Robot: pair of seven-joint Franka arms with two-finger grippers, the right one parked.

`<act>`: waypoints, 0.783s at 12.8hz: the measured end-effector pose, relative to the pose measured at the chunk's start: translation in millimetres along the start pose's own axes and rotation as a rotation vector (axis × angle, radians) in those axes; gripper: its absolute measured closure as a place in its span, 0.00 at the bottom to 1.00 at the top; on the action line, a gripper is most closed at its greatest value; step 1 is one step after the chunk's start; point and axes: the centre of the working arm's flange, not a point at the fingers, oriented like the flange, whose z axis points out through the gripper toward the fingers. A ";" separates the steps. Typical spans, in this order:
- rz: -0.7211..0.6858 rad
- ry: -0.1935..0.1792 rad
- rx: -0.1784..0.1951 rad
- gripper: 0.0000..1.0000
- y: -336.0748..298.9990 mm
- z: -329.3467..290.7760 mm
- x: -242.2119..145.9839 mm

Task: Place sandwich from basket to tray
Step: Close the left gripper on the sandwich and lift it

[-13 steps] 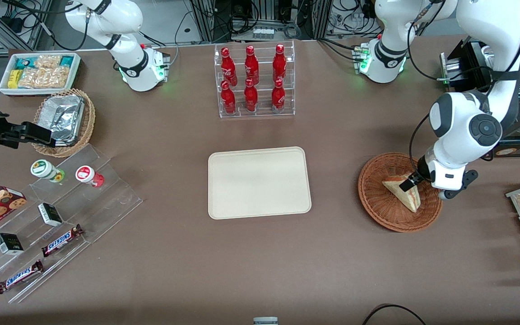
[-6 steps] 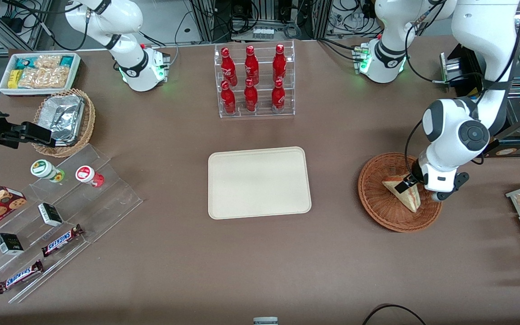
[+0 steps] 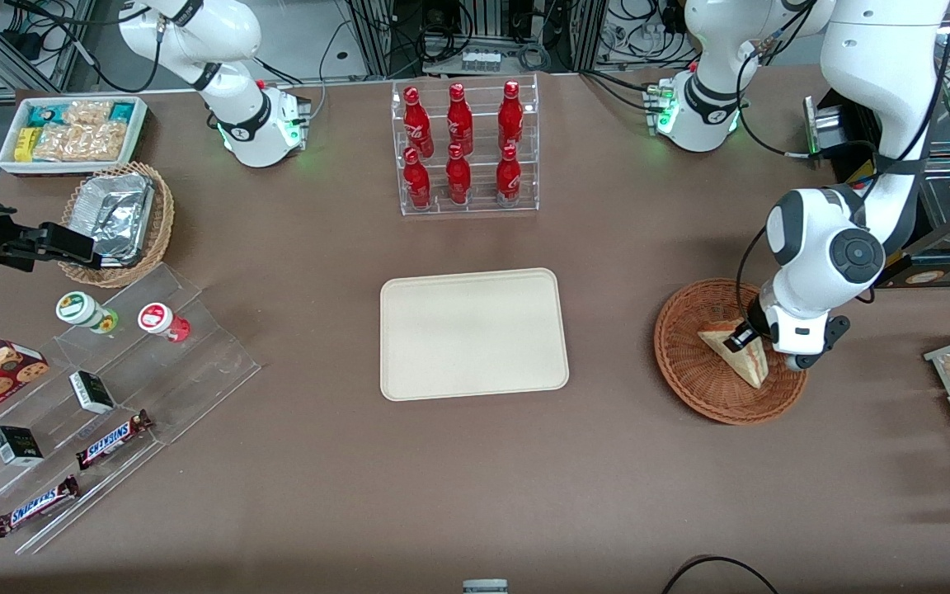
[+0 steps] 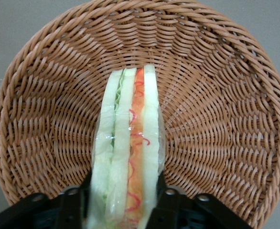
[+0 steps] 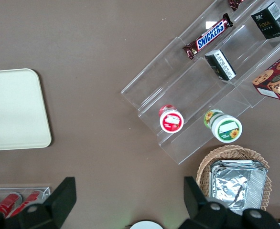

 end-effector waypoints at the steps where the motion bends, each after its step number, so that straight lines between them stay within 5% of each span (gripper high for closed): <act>1: -0.001 0.000 0.000 0.64 0.0 -0.2 0.0; 7: 0.004 -0.019 0.016 0.83 5.9 -29.6 2.9; 10: 0.034 -0.041 0.028 0.85 23.9 -59.4 -1.5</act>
